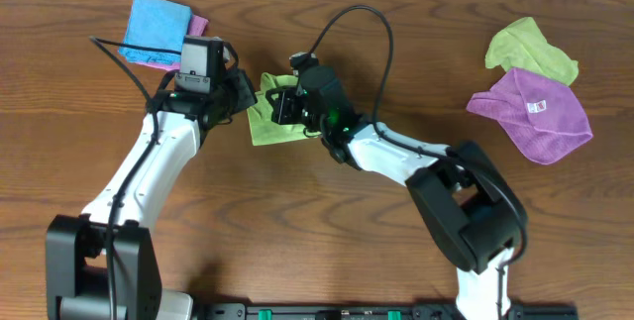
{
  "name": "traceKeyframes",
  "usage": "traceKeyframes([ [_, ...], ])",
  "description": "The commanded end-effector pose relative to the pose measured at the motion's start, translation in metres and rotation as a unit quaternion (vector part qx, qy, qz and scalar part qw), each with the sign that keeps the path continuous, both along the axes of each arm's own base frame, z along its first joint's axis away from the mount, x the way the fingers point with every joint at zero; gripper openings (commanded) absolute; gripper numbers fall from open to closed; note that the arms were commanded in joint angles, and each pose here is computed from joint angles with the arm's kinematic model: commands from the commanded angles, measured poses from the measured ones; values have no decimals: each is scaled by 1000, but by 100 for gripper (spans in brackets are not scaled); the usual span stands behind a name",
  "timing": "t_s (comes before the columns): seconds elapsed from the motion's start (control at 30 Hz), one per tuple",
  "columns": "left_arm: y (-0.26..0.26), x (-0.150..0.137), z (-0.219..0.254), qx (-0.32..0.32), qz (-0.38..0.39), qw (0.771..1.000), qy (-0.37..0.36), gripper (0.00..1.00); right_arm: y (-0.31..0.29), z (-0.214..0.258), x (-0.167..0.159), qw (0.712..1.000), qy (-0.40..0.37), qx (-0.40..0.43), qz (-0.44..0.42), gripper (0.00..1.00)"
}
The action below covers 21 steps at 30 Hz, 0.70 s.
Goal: Fold the cloth
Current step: 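Fold the right end of the strip toward the left gripper with the right gripper, then release the folded green square and lift the right gripper away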
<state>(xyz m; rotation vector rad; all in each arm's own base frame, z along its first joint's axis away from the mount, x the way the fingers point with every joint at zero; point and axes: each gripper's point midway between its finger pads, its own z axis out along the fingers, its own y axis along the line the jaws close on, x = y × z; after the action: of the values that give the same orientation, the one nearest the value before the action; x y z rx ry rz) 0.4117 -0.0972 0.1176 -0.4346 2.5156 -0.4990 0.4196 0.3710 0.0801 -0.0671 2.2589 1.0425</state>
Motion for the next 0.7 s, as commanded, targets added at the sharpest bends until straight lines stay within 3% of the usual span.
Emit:
traceKeyframes([
  [0.0,9,5,21,15,4,1000,-27,6,15,-2,4,1000,-10,-1,7,1],
  [0.07,9,4,22,16,3,999,-27,6,19,-3,3,1000,-9,-1,11,3],
  [0.13,12,3,22,18,7,999,-25,6,23,-3,0,1000,-11,0,16,25],
  [0.27,17,2,23,19,13,999,-23,6,41,9,-13,998,-16,27,60,47],
  [0.47,30,3,27,19,29,999,-25,7,53,25,-28,992,-16,60,112,56],
  [0.53,34,3,29,19,33,999,-27,15,50,29,-25,992,-21,58,110,57],
  [0.67,39,-2,35,19,38,999,-27,42,28,36,-10,994,-35,40,97,64],
])
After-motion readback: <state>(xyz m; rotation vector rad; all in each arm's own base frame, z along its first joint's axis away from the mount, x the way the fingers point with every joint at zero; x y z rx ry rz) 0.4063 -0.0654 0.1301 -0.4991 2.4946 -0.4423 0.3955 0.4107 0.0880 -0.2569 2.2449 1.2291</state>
